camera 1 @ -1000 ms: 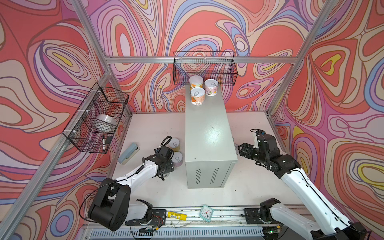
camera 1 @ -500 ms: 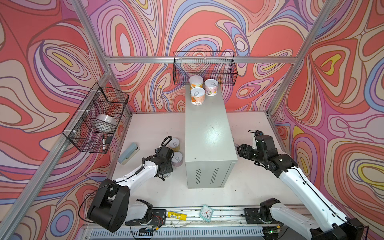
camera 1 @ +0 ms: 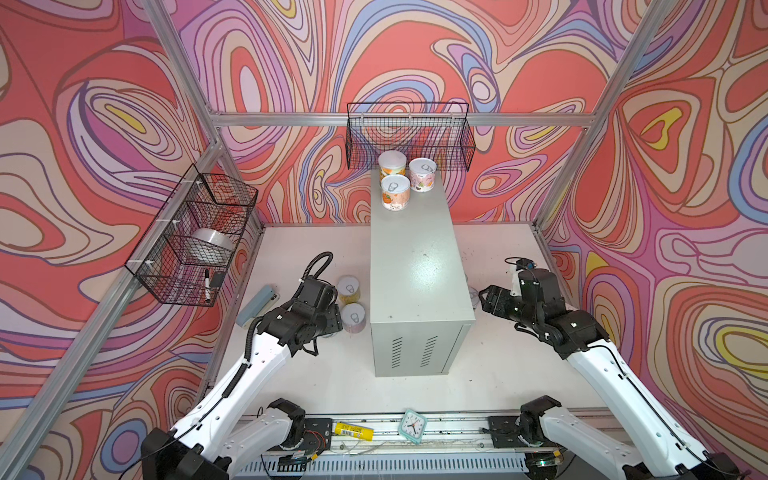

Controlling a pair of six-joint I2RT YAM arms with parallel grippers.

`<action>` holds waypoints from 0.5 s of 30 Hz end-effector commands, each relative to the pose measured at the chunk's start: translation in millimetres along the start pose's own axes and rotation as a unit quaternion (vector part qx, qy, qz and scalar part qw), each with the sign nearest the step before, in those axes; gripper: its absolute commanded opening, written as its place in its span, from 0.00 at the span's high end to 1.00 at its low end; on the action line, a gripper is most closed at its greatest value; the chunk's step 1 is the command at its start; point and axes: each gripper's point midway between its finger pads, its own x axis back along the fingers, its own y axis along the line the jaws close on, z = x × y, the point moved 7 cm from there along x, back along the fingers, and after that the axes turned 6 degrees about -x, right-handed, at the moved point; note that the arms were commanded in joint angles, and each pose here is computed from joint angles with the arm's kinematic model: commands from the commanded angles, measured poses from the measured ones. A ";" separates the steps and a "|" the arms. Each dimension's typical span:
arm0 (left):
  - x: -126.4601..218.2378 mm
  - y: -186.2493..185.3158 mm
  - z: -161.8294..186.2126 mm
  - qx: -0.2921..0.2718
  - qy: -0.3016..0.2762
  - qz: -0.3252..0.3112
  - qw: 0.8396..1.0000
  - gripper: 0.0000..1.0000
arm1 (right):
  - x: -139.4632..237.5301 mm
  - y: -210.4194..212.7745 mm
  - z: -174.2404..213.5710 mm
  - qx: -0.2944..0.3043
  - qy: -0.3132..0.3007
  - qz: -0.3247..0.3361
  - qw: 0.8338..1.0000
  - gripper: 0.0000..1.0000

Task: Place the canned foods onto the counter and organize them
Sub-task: 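Lower the left gripper onto the pale blue-labeled can and close on it, then lift the pale blue-labeled can up over the cabinet top with the left gripper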

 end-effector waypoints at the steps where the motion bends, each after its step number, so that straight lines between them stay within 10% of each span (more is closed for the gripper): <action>1: 29.6 0.9 -5.7 -0.036 0.010 -0.005 0.999 1.00 | 3.8 -5.8 1.5 -0.002 -0.001 0.018 1.000 0.17; 15: 162.1 -6.5 -83.6 -0.102 -0.094 0.011 0.990 1.00 | 17.4 -7.4 -6.5 0.011 -0.016 0.040 0.999 0.16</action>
